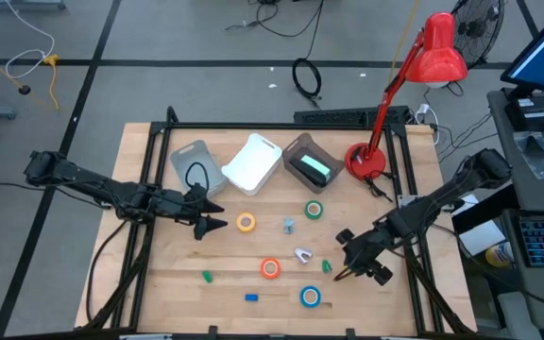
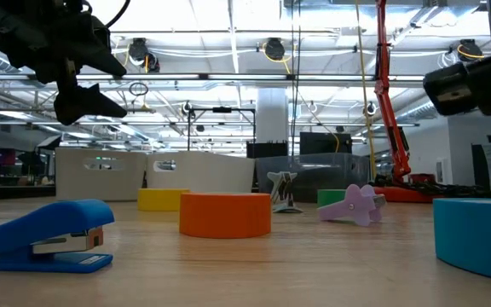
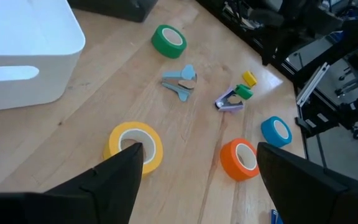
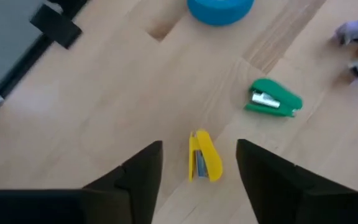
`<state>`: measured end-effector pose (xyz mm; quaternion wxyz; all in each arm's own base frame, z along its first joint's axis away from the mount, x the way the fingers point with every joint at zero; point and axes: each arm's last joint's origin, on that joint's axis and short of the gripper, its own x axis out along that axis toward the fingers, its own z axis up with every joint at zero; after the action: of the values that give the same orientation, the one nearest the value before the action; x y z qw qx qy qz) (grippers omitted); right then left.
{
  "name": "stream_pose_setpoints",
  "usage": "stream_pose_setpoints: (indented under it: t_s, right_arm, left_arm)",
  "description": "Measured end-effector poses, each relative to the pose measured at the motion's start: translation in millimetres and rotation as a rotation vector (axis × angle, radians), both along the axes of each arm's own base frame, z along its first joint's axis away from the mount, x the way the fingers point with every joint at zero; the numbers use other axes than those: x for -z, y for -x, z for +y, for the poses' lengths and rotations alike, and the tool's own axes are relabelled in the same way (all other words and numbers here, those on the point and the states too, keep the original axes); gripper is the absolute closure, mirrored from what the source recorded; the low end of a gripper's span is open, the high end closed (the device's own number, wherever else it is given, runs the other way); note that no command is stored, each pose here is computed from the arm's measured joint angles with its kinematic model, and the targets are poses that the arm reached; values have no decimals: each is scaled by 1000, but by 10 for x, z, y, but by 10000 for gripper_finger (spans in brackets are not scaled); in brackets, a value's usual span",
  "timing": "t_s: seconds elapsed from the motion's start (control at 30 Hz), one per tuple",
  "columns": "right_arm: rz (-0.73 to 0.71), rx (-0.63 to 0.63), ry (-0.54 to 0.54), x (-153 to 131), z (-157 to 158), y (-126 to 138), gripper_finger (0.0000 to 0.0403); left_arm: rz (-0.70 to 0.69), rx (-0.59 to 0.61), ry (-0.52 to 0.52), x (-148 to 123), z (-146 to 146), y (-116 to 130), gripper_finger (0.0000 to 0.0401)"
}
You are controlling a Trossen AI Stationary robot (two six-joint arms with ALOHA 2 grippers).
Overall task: Pick and place Stapler, Stapler remover, tape
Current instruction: Put the small yellow stapler into the black bin
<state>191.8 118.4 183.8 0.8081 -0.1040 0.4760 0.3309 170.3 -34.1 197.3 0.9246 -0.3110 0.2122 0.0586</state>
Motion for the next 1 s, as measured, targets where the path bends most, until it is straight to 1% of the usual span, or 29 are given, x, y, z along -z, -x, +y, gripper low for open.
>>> stream_pose_setpoints:
  t_s: [0.13,0.37,0.5,0.73,0.87,1.0]
  right_arm:
    - [34,-3,21,108,27,-46,187]
    - [89,41,25,248,64,-110,187]
    - [128,48,46,336,72,-125,187]
    - [173,51,78,457,83,-146,190]
    - [161,49,102,464,80,-151,198]
    - [156,39,110,467,77,-151,221]
  left_arm:
    - [0,0,0,0,0,0,75]
    - [3,3,-5,3,0,1,86]
    - [16,3,-6,14,1,7,93]
    - [28,23,5,23,-5,11,85]
    - [28,25,6,23,-6,12,77]
    - [28,25,5,23,-6,12,76]
